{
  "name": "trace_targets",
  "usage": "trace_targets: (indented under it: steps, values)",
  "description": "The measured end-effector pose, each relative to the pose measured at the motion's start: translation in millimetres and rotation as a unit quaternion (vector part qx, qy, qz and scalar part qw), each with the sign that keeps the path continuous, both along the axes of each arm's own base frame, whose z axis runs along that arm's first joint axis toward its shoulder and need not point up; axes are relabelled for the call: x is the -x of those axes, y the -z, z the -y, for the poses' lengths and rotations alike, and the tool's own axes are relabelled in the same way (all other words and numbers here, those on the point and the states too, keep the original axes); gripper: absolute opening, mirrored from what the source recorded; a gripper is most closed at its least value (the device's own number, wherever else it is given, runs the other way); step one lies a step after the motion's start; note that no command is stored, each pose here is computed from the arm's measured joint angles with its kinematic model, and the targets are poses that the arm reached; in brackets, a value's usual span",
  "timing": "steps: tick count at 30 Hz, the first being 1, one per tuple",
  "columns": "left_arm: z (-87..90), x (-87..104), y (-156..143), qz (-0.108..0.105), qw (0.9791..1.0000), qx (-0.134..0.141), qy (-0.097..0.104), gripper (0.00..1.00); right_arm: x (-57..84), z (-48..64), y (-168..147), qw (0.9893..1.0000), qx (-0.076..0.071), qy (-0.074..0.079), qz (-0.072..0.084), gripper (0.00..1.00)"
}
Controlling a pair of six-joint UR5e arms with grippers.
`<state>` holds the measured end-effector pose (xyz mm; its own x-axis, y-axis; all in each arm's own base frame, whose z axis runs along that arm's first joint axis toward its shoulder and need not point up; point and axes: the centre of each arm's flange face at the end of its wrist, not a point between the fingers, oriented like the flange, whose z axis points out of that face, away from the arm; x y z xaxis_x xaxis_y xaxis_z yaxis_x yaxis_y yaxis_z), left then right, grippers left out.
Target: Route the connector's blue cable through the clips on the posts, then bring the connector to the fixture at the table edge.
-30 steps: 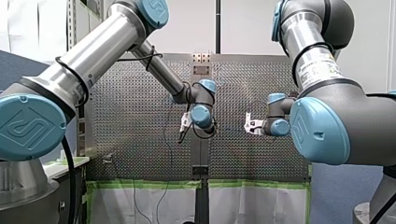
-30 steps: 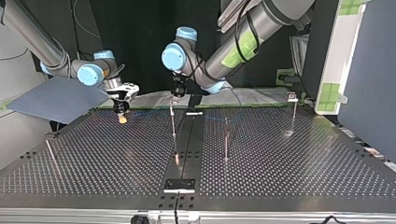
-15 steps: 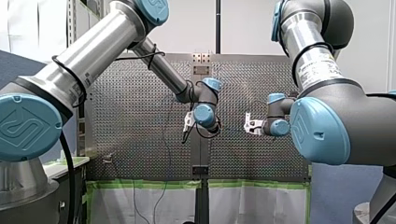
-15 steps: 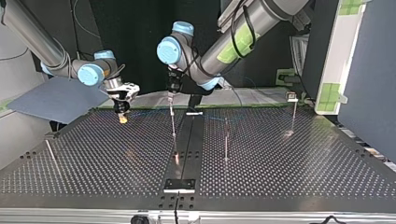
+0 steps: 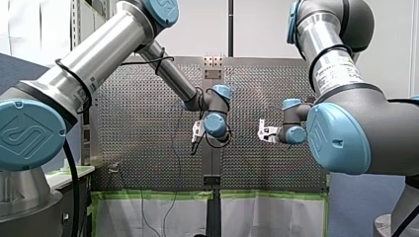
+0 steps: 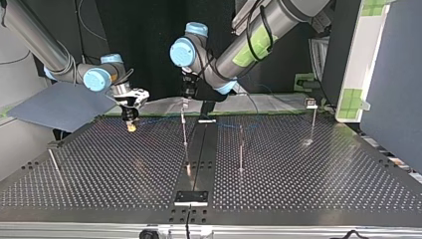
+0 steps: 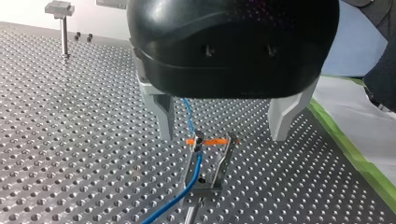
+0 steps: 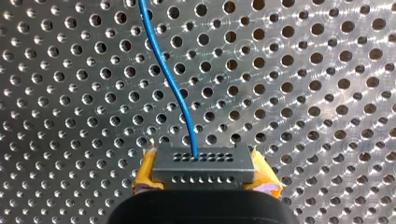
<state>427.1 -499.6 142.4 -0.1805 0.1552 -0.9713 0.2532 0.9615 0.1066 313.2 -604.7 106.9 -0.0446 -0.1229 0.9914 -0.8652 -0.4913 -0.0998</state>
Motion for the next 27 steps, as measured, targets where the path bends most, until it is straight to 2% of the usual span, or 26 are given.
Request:
trace_targets:
  steps: [7, 17, 27]
  values:
    - [0.3, -0.4, 0.1, 0.000, 1.0000, 0.003, 0.001, 1.00, -0.2, -0.1, 0.2, 1.0000, 0.000, 0.000, 0.001, 0.02]
    - [0.4, -2.7, -0.7, 0.001, 0.9997, 0.023, -0.002, 1.00, 0.0, 0.3, 0.1, 1.0000, 0.000, -0.004, 0.003, 0.02]
    - [0.6, -2.8, -0.5, 0.000, 0.9997, 0.025, -0.001, 1.00, 0.3, 0.1, 0.4, 1.0000, -0.002, -0.005, 0.003, 0.02]
